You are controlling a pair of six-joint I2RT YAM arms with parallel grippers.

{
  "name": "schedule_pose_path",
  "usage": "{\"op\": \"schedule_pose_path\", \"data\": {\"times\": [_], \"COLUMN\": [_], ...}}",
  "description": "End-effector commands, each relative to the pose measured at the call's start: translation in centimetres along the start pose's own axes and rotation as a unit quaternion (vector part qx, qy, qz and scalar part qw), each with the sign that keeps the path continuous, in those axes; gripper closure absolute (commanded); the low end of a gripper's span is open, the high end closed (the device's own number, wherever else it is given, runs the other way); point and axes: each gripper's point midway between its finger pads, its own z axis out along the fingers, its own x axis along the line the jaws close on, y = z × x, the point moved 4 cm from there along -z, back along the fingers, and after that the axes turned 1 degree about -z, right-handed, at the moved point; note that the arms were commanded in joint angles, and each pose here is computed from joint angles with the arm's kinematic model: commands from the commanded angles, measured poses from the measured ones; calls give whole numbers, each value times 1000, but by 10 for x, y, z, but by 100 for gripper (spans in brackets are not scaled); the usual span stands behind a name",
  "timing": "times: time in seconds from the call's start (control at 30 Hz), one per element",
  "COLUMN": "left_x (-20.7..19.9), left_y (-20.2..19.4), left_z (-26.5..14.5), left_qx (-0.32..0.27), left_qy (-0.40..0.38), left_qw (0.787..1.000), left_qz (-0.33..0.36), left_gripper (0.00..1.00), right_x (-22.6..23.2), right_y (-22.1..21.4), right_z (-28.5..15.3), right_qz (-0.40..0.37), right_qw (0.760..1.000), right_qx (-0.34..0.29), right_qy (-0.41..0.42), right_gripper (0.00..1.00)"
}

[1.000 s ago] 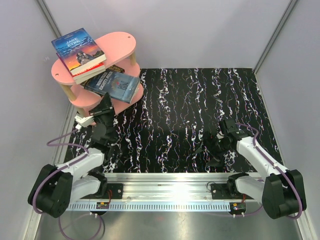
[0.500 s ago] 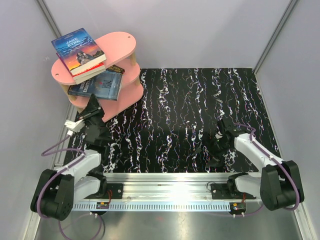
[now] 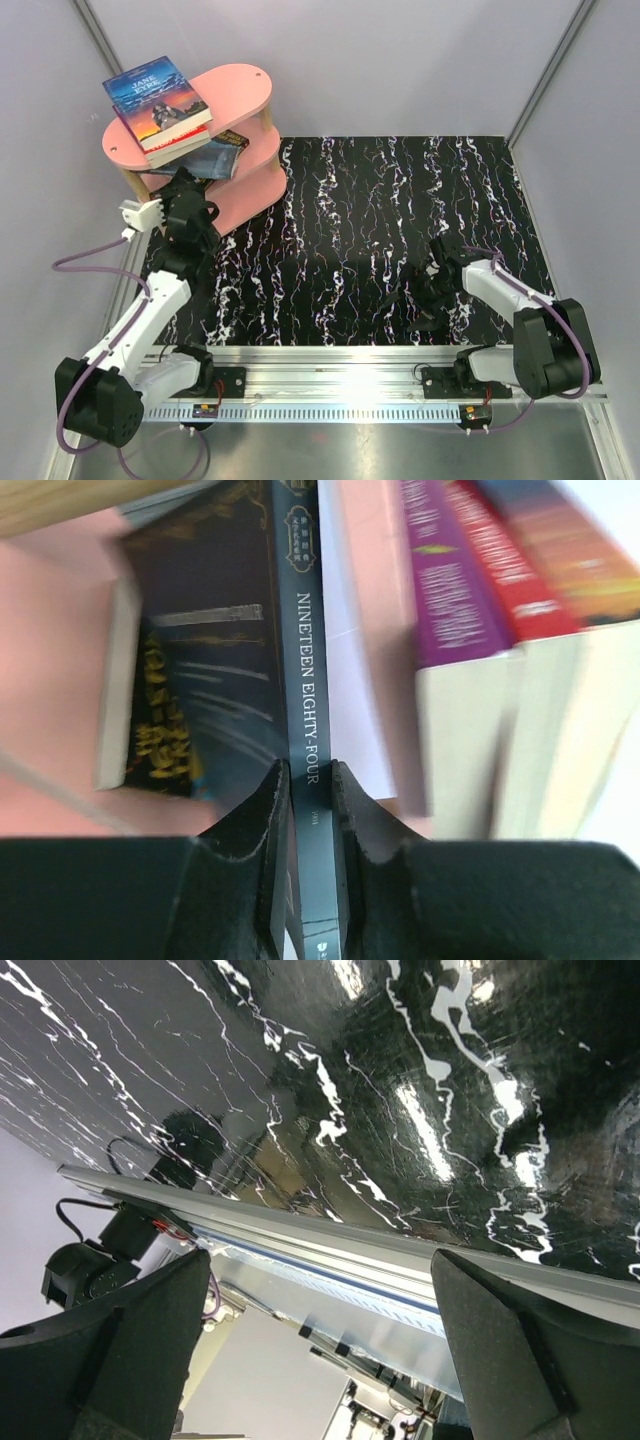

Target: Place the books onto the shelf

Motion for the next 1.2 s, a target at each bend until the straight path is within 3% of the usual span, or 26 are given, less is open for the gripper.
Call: {"op": "schedule_pose_path", "data": {"times": [0.0, 0.4, 0.5, 0.8, 1.03, 1.07, 1.17], "left_x": [-19, 13, 33, 39, 37, 38, 38], "left_y": [7, -39, -45, -63, -81, -83, -91], "left_z": [-3, -2, 2, 17, 30, 32, 40], "left_qx": [-21, 13, -1, -21, -32, -31, -41], "left_qy": [-3, 22, 52, 86, 105, 106, 104], "left_qw": [998, 999, 997, 994, 991, 991, 989], "left_qz": [-58, -46, -56, -69, -74, -75, -99], "left_gripper": [100, 97, 86, 75, 59, 49, 32], "right_x": [17, 10, 8, 9, 12, 14, 16], "right_y": [7, 7, 7, 13, 20, 22, 25], "right_z": [-4, 2, 3, 1, 0, -1, 0], "right_qz": [-16, -13, -13, -24, -30, -32, -31], "right_qw": [999, 1000, 1000, 1000, 999, 999, 999], "right_qx": [-7, -2, 3, -1, -4, -6, -5], "right_qy": [27, 16, 10, -9, -20, -19, -20], "right_gripper": [0, 0, 0, 0, 0, 0, 0]}}
